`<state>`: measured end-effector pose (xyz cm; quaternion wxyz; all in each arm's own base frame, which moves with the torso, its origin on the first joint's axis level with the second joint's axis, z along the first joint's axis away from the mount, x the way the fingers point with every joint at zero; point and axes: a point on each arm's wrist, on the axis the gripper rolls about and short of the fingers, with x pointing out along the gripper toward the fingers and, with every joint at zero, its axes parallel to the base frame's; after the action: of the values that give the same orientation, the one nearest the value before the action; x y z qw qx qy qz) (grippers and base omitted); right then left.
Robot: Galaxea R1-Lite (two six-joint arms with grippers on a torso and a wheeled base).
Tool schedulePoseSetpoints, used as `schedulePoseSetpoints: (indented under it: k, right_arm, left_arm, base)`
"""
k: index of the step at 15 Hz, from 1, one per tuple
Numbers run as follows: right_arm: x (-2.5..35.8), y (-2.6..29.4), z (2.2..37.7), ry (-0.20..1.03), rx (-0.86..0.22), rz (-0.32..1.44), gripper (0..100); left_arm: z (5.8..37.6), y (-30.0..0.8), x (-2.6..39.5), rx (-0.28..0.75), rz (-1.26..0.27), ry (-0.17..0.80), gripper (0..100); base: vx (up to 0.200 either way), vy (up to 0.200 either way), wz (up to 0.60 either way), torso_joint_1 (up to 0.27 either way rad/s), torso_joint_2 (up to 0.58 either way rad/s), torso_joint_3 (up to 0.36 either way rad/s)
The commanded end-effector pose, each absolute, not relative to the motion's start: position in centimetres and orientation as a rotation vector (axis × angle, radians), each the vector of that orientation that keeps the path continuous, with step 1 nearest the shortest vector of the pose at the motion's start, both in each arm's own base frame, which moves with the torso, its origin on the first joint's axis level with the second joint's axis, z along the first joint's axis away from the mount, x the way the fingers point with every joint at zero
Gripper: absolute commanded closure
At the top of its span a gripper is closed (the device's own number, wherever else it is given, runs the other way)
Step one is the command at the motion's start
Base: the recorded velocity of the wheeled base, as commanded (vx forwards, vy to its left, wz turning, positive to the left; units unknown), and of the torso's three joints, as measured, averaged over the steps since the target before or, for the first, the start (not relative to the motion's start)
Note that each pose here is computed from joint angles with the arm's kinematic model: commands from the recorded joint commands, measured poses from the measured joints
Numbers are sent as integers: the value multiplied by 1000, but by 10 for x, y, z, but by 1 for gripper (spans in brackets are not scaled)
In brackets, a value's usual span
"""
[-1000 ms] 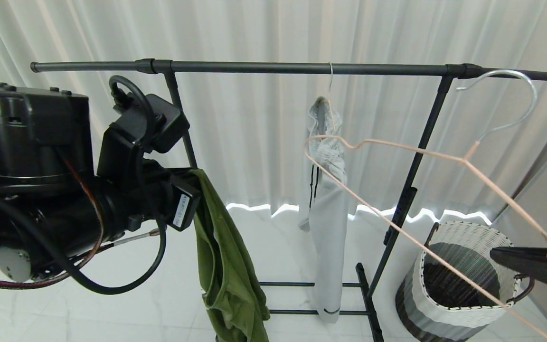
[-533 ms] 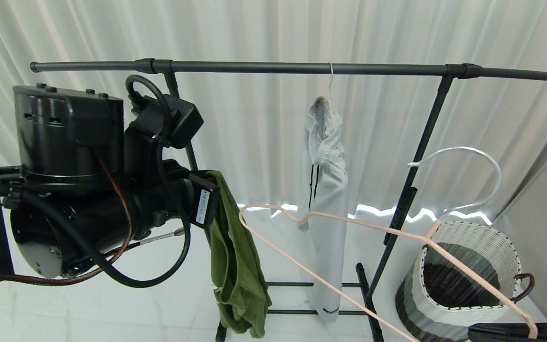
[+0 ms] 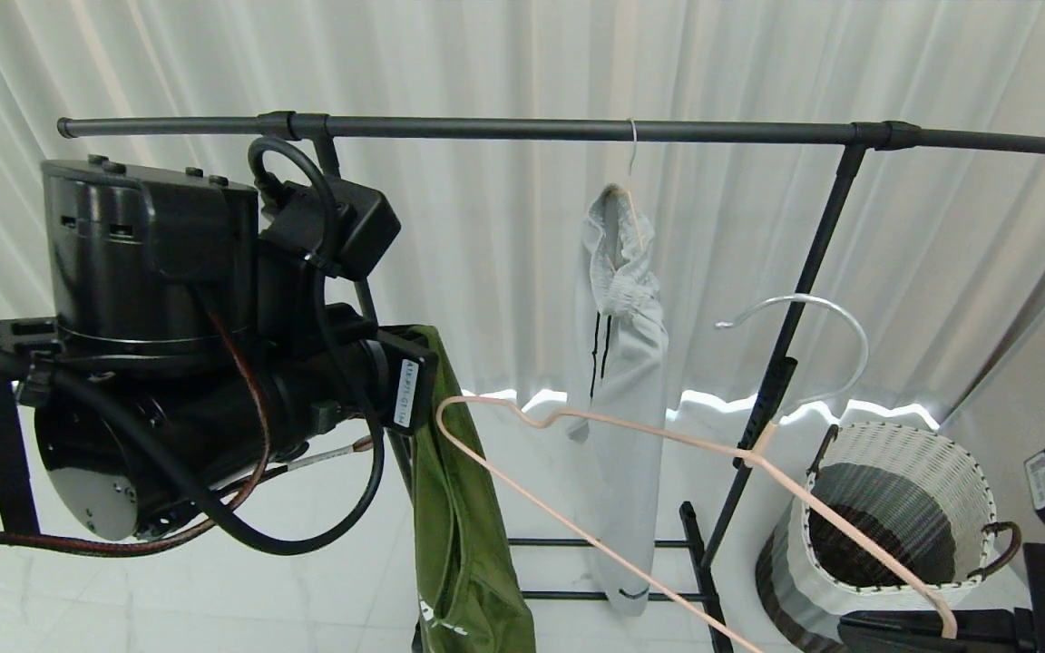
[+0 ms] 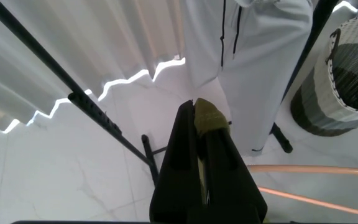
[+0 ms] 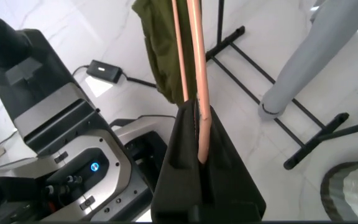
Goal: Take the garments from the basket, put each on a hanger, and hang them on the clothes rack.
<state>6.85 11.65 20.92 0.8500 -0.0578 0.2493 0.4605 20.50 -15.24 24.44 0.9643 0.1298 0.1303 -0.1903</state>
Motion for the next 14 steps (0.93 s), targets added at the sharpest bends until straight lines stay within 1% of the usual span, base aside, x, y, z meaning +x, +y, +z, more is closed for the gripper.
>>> schedulePoseSetpoints:
  k: [1,5,10,13,14]
  right_arm:
    - [70,119,207,538,-131,968,100]
    - [67,122,208,535,-140,997,100]
    - [73,123,203,559,-148,947,100]
    - [81,129,205,522,-121,925,100]
    - [85,136,204,507,-114,917,100]
  left_arm:
    - [242,-154,207,267,-379,270,100]
    - [242,-154,208,268,-362,271,100]
    - [242,-154,208,271,-361,272,100]
    - [242,-154,207,272,-364,270,100]
    - [243,-155,206,272,-368,268,100]
  base:
    - [0,0,0,0,0,0]
    - [0,0,0,0,0,0]
    - [0,0,0,0,0,0]
    - [0,0,0,0,0,0]
    - [0,0,0,0,0,0]
